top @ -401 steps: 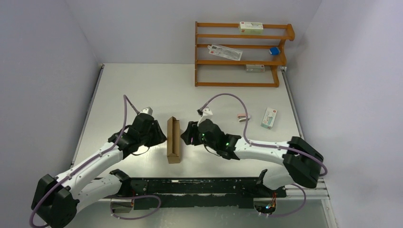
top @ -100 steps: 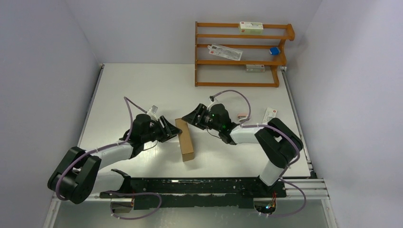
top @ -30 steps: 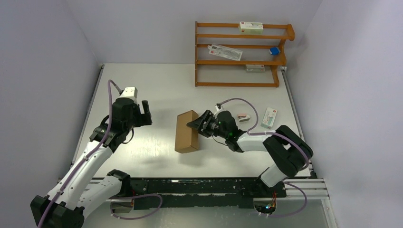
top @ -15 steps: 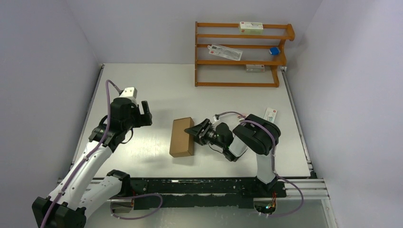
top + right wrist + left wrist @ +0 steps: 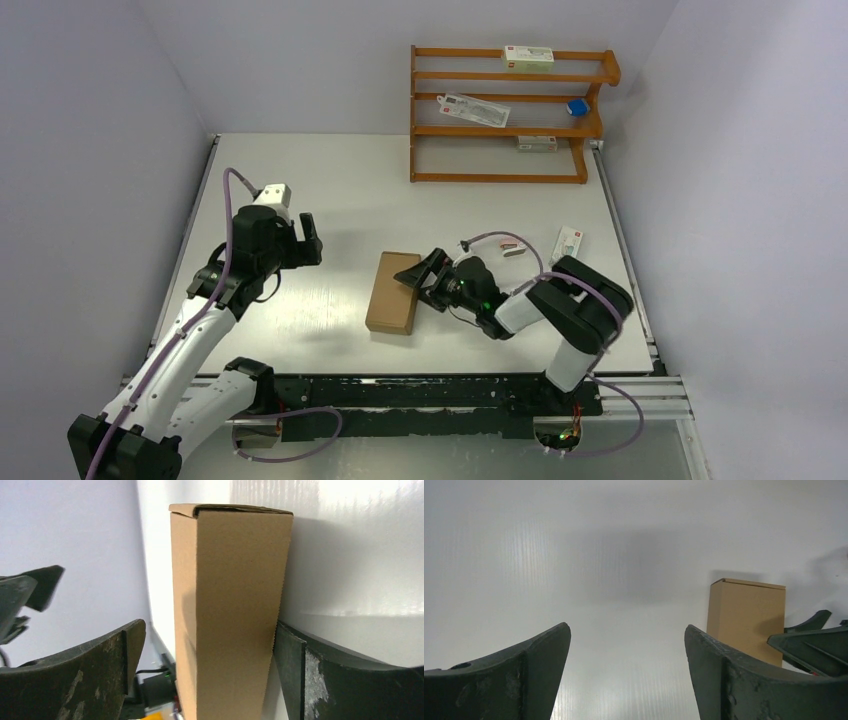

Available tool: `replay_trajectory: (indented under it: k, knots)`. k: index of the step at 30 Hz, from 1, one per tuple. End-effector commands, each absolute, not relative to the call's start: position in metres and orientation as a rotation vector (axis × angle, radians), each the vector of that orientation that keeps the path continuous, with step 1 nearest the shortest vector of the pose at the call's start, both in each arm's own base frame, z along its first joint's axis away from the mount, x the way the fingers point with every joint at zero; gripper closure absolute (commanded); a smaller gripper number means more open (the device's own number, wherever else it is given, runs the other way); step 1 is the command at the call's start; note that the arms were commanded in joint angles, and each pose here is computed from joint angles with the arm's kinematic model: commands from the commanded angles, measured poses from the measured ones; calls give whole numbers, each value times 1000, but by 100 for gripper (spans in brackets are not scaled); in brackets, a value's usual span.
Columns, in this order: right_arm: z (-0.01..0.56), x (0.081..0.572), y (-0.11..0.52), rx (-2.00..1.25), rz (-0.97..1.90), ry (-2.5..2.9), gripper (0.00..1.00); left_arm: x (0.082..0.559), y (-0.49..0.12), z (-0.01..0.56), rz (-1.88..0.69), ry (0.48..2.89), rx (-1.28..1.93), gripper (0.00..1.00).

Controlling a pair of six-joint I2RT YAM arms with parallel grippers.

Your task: Fold the paper box

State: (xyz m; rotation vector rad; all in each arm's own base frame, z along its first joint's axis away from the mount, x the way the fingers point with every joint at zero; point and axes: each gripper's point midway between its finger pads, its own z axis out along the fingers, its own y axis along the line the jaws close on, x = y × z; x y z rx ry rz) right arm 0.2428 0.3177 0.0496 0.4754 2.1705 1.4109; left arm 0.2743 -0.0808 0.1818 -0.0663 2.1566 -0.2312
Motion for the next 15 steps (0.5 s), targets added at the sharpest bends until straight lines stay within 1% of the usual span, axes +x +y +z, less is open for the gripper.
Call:
replay_trajectory:
  k: [1,3,5,7,9,12,15]
  knots:
    - [0,239,274,415,925,2397,0,277,-83,188,-256,2124,-41,11]
    - [-5,238,261,377,781,2456,0,276,-86,189,-274,2119,-25,11]
    - [-2,239,256,322,704,2481,0,275,-91,191,-302,2114,3,10]
    - [-2,238,250,285,635,2512,0,274,-96,194,-333,2102,28,5]
    - [-4,236,245,255,572,2534,0,274,-97,197,-342,2088,37,3]
    - [8,238,242,218,555,2516,0,271,-101,201,-371,2070,57,3]
    - [40,247,244,147,581,2433,0,268,-98,204,-374,2046,39,3]
